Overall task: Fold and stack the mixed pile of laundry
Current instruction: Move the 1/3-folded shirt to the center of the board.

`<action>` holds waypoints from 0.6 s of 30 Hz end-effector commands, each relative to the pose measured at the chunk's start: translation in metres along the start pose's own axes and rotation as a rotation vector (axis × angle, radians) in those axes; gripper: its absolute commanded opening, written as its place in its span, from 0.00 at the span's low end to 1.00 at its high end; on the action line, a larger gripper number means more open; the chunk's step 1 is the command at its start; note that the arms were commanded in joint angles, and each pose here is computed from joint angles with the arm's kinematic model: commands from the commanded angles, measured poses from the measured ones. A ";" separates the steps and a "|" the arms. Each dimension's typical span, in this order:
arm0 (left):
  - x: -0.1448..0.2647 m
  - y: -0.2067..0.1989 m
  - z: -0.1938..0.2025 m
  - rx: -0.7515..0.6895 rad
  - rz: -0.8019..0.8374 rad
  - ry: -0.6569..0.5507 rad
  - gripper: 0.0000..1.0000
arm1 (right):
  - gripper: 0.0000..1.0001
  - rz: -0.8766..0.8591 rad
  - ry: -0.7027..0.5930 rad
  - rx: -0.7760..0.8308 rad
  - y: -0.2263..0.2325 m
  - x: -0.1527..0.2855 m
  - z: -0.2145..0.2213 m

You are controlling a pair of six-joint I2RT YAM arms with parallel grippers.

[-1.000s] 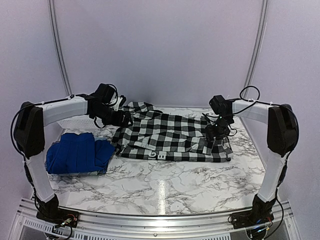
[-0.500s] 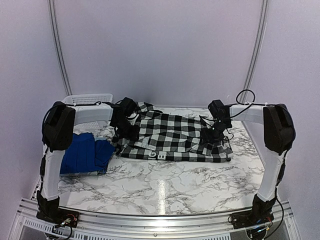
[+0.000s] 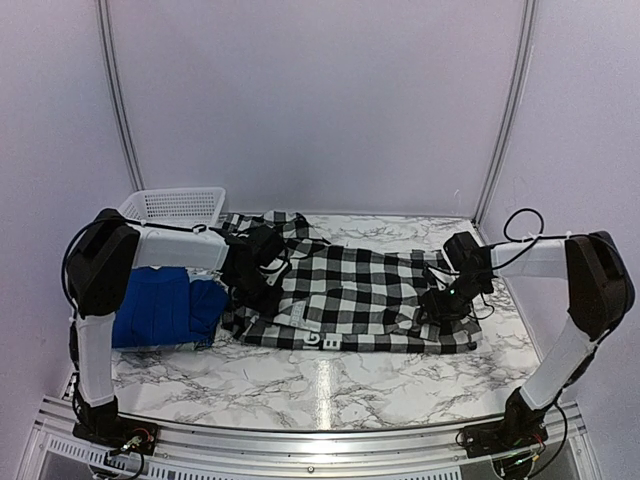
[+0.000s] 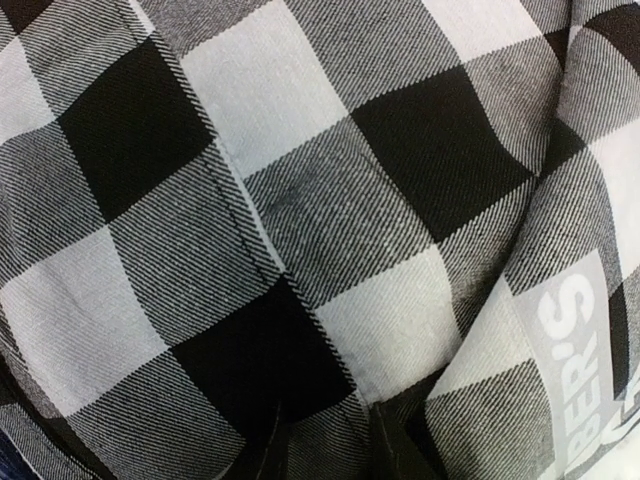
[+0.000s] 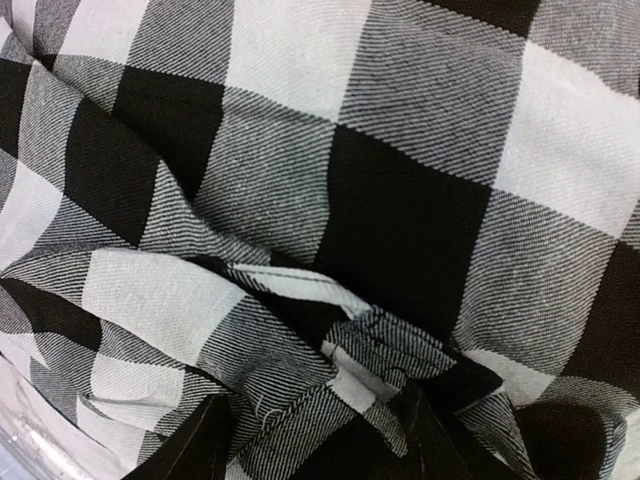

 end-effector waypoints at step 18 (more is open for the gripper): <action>0.100 0.021 -0.011 0.268 0.063 -0.185 0.75 | 0.71 -0.057 -0.211 0.025 0.014 0.093 -0.055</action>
Point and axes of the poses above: each gripper's point midway between its finger pads, its own x axis back along the fingers, its own y axis along the line the jaws close on, z = x × y, the point moved 5 cm from there along x, back along the fingers, and after that the axes turned 6 degrees about -x, right-handed, at the moved point
